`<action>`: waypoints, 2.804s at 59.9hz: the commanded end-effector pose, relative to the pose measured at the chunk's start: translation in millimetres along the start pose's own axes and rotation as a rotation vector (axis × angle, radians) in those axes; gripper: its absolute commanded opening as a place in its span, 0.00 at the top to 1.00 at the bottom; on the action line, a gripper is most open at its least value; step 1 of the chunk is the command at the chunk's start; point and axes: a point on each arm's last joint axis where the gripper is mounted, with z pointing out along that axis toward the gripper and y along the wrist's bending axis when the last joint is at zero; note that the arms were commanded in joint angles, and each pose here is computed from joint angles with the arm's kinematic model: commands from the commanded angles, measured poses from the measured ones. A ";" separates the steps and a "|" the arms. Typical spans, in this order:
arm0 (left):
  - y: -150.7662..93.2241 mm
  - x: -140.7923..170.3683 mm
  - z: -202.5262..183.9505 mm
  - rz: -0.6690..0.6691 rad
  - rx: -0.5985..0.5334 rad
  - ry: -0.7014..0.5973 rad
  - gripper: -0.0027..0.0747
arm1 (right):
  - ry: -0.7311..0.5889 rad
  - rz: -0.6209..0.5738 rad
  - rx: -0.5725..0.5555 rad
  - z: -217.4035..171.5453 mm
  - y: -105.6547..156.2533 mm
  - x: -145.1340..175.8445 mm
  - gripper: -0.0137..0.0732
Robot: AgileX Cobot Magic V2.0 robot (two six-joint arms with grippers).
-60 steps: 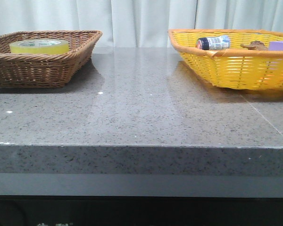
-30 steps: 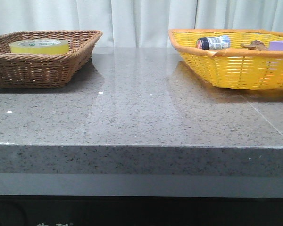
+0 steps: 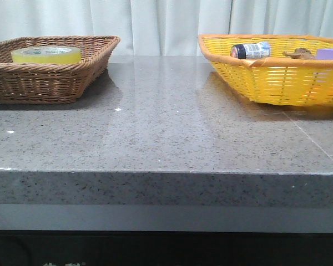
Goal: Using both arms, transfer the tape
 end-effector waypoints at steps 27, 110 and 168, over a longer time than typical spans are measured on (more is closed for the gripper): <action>5.7 87.8 2.0 -0.151 -0.127 -0.383 0.99 | -0.091 -0.007 0.011 -4.5 -0.4 -13.0 0.92; 5.6 104.7 10.8 -0.114 -0.130 -0.456 0.99 | -0.128 -0.016 0.020 -11.4 -0.5 -5.1 0.92; 5.6 104.7 10.9 -0.114 -0.130 -0.454 0.99 | -0.670 0.049 0.486 5.7 -36.1 146.2 0.92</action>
